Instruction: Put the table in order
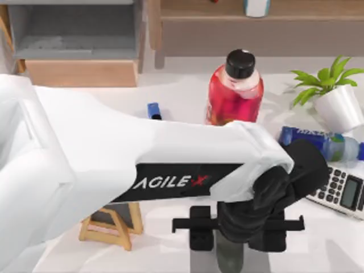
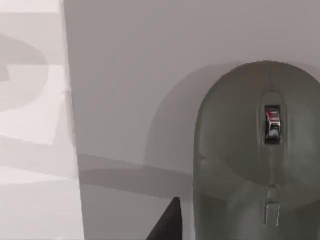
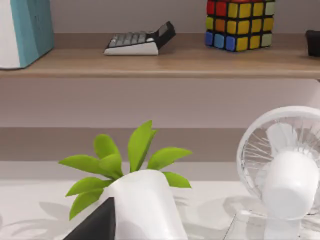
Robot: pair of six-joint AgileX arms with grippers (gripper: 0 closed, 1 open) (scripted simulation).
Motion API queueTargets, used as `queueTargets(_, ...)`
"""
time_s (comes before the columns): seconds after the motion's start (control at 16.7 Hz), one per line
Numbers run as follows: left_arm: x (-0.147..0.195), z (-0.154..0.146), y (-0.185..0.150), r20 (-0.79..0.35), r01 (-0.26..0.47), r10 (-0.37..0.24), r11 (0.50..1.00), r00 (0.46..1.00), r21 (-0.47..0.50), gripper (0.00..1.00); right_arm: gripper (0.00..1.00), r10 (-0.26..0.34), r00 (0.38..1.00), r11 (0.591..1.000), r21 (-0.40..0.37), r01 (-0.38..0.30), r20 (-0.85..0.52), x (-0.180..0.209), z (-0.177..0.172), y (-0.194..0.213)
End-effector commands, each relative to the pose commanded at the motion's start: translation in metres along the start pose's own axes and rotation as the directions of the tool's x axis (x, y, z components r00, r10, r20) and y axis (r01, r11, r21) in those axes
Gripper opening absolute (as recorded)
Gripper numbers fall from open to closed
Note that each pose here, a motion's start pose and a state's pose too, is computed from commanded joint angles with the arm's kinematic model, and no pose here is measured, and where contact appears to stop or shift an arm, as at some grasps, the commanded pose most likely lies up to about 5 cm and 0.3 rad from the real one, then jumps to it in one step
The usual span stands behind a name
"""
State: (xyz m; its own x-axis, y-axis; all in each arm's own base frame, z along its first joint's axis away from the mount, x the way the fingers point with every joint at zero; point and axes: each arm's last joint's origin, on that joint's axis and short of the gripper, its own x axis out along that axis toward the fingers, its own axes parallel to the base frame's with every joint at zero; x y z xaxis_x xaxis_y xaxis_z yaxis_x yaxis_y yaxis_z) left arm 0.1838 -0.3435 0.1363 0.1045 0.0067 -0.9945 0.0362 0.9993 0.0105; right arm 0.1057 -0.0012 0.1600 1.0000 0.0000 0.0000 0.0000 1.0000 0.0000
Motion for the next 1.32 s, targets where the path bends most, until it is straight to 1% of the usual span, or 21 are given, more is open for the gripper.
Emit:
queueTargets(0.12,0.0,0.0,0.0,0.0,0.0,0.0,1.0,1.0,0.0,0.98,1.0,0.0,1.0,1.0,0.0,0.0,0.0,0.0,0.0,0.0)
queueTargets(0.18,0.0,0.0,0.0,0.0,0.0,0.0,1.0,1.0,0.0,1.0,1.0,0.0,1.0,1.0,0.0,0.0,0.0,0.0,0.0,0.0)
queueTargets(0.72,0.0,0.0,0.0,0.0,0.001,-0.001,1.0,1.0,-0.001,1.0,1.0,0.0,1.0,1.0,0.0,0.0,0.0,0.0,0.0,0.0)
queueTargets(0.78,-0.001,0.002,0.001,0.002,0.012,-0.012,1.0,1.0,0.001,1.0,1.0,0.0,1.0,1.0,0.0,0.0,0.0,0.0,0.0,0.0)
queueTargets(0.9,-0.006,0.009,0.005,0.007,0.064,-0.064,0.998,0.998,0.016,1.0,1.0,0.0,1.0,1.0,0.0,0.0,0.0,0.0,0.0,0.0)
queueTargets(1.02,-0.012,0.022,0.015,0.016,0.152,-0.153,0.987,0.988,0.045,1.0,1.0,0.0,1.0,1.0,0.0,0.0,0.0,0.0,0.0,0.0)
queueTargets(1.14,-0.016,0.04,0.032,0.033,0.265,-0.269,0.959,0.962,0.098,1.0,1.0,0.0,1.0,1.0,0.0,0.0,0.0,0.0,0.0,0.0)
queueTargets(1.2,-0.017,0.05,0.044,0.049,0.325,-0.334,0.936,0.941,0.137,1.0,1.0,0.0,1.0,1.0,0.0,0.0,0.0,0.0,0.0,0.0)
queueTargets(1.32,-0.017,0.072,0.073,0.102,0.428,-0.462,0.87,0.881,0.243,1.0,1.0,0.0,1.0,1.0,0.0,0.0,0.0,0.0,0.0,0.0)
